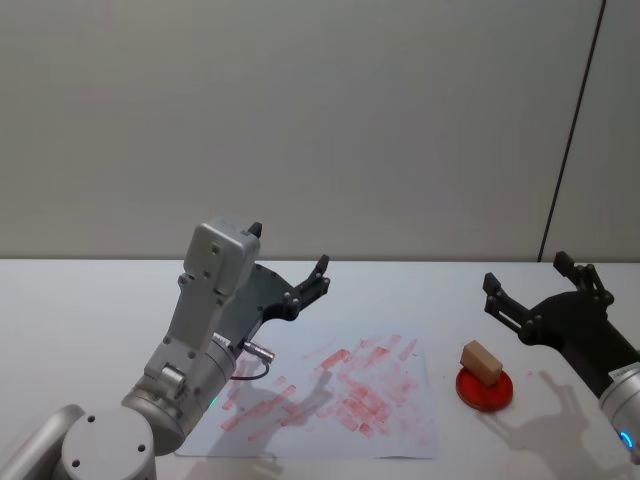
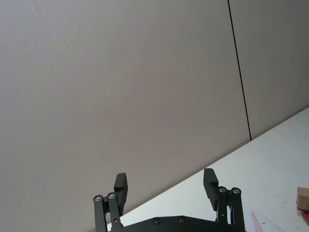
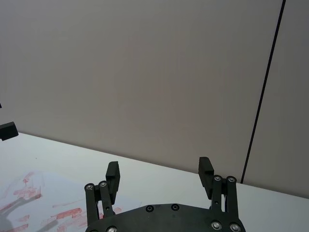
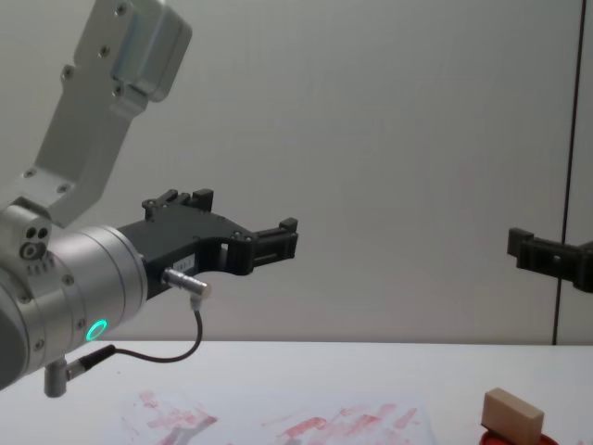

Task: Use the one hand to pick up the stamp and affix it onto the A4 paper.

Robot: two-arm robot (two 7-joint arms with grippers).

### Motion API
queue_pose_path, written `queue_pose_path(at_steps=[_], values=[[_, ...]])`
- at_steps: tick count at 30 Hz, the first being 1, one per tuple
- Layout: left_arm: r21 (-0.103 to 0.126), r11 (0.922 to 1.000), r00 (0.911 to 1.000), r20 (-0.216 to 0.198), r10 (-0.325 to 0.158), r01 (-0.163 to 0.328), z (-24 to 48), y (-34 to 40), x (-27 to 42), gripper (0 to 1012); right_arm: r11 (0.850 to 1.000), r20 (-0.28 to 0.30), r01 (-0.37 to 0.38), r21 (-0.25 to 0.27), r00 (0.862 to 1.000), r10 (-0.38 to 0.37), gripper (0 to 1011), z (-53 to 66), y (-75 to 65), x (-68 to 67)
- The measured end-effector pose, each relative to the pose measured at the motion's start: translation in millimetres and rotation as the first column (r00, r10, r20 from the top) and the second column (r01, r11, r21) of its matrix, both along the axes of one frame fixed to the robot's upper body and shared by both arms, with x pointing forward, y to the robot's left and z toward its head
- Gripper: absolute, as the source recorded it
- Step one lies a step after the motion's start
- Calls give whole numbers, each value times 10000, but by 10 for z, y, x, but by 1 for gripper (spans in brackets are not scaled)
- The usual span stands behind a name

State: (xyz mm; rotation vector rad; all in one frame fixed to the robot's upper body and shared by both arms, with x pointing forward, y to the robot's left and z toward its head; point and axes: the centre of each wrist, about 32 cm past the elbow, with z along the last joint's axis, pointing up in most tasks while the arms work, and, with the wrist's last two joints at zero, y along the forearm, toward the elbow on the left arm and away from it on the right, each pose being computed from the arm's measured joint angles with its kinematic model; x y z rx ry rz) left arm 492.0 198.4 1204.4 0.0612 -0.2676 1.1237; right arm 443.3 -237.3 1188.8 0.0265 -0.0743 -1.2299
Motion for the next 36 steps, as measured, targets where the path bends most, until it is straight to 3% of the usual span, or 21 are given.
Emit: queue_pose_path(at_steps=[24, 36], values=[[0, 10000, 10000, 0, 0, 0, 0, 0, 0, 1002, 10000, -59, -64, -19, 10000, 64, 1001, -9, -1, 4], [0, 10000, 10000, 0, 0, 0, 0, 0, 0, 1002, 9977, -901, -584, -331, 9944, 552, 1001, -130, -72, 85]])
